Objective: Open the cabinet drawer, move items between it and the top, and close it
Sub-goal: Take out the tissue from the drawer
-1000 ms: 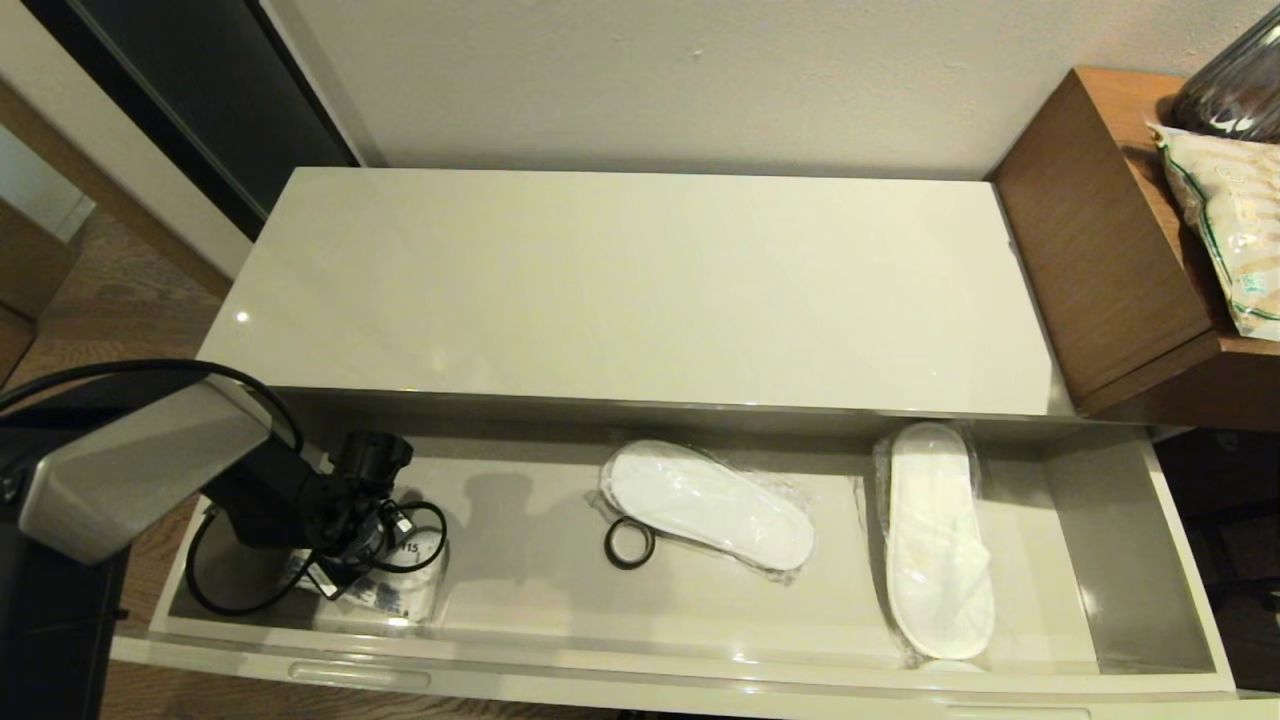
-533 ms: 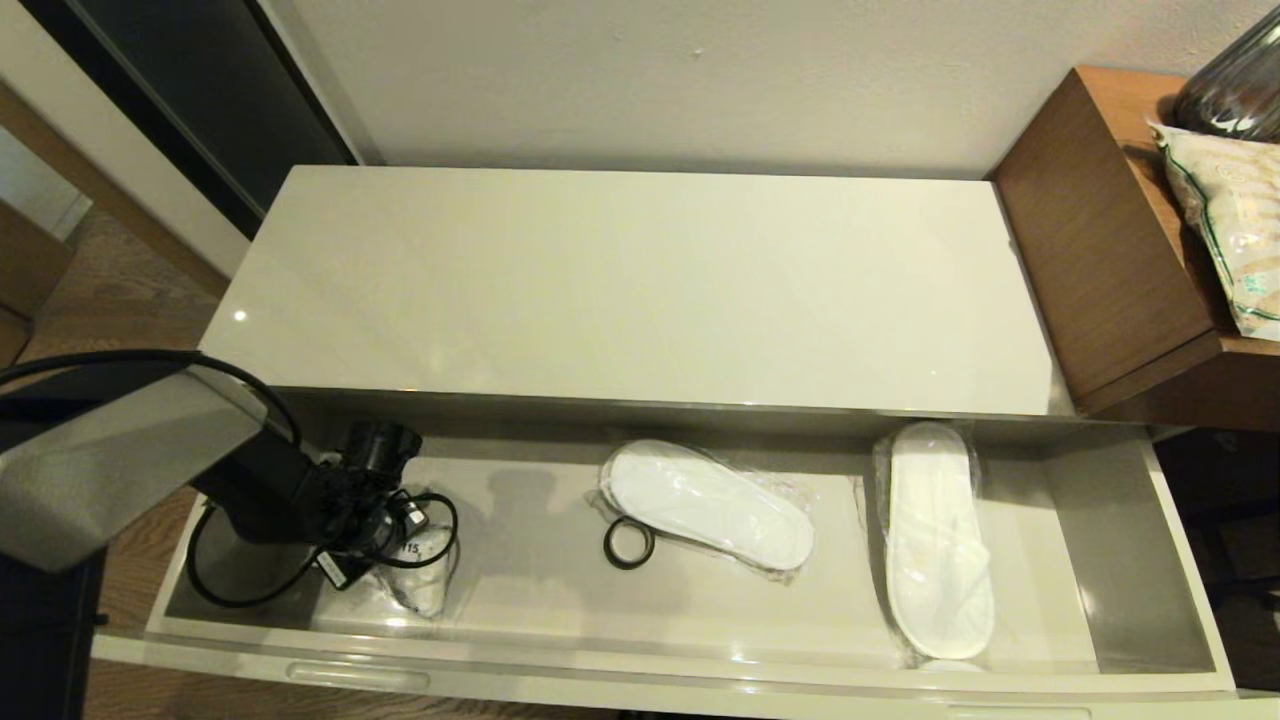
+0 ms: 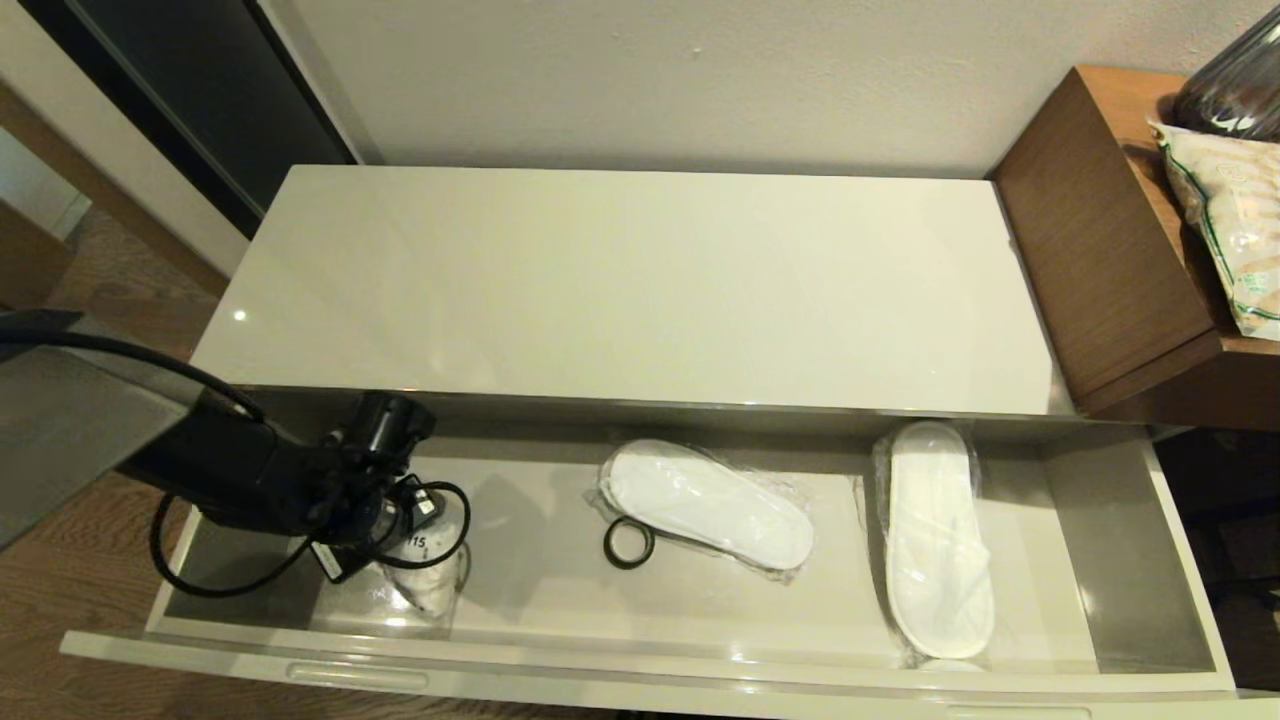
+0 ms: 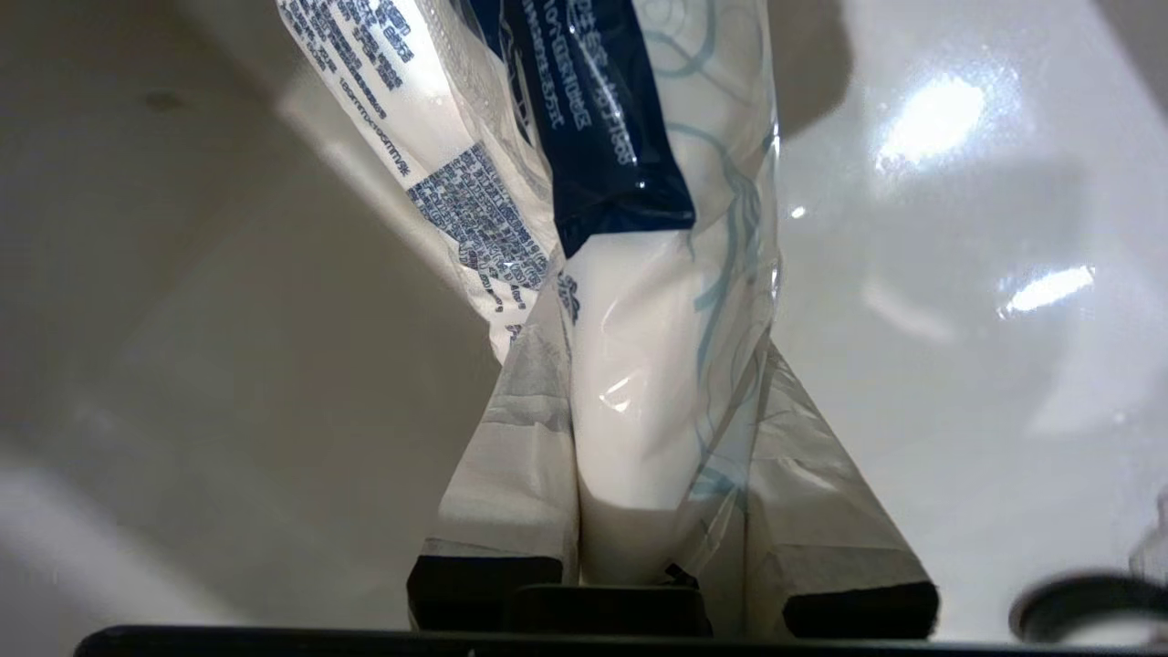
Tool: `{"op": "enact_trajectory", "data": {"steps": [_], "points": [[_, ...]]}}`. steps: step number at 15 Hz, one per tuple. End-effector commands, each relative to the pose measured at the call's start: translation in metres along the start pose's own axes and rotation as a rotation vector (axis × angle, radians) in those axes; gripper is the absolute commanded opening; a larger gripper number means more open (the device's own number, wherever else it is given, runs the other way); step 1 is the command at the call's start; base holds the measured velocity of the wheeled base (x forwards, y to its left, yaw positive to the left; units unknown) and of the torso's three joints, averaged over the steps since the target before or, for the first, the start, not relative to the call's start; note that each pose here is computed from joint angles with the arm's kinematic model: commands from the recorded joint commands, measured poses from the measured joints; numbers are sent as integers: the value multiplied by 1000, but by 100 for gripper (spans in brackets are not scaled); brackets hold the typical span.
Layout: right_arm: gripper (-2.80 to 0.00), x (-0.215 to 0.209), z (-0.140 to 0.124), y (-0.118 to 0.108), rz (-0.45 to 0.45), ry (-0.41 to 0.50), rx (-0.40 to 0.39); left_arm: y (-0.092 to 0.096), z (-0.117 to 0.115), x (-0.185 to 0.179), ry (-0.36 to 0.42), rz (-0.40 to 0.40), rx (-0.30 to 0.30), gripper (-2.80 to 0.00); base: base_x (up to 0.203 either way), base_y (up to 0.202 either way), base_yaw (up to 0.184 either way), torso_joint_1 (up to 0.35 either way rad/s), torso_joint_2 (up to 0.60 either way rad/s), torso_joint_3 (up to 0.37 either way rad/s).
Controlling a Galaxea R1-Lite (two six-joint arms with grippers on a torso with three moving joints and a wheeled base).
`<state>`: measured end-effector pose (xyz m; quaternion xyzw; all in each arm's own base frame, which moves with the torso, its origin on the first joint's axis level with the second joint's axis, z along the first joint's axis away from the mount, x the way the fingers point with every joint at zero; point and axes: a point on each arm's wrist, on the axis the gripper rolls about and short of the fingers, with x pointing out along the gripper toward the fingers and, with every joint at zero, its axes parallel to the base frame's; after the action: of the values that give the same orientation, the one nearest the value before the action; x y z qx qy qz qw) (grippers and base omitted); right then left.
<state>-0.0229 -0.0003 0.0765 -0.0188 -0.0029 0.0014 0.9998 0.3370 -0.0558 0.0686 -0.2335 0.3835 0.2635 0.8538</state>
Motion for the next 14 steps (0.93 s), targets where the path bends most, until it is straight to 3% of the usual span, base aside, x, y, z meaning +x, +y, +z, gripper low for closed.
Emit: {"op": "enact_trajectory", "data": {"steps": [1, 6, 11, 14], "points": [[-280, 0, 0, 0, 0, -2, -1, 2, 7, -25, -24, -19, -12, -280, 0, 0, 0, 0, 0, 0], [-280, 0, 0, 0, 0, -2, -1, 12, 14, -75, -32, -15, 4, -280, 0, 0, 0, 0, 0, 0], [-280, 0, 0, 0, 0, -2, -1, 3, 20, -146, -87, -125, 45, -280, 0, 0, 0, 0, 0, 0], [-280, 0, 0, 0, 0, -2, -1, -5, 37, -184, -139, -193, 69, -280, 0, 0, 0, 0, 0, 0]]}}
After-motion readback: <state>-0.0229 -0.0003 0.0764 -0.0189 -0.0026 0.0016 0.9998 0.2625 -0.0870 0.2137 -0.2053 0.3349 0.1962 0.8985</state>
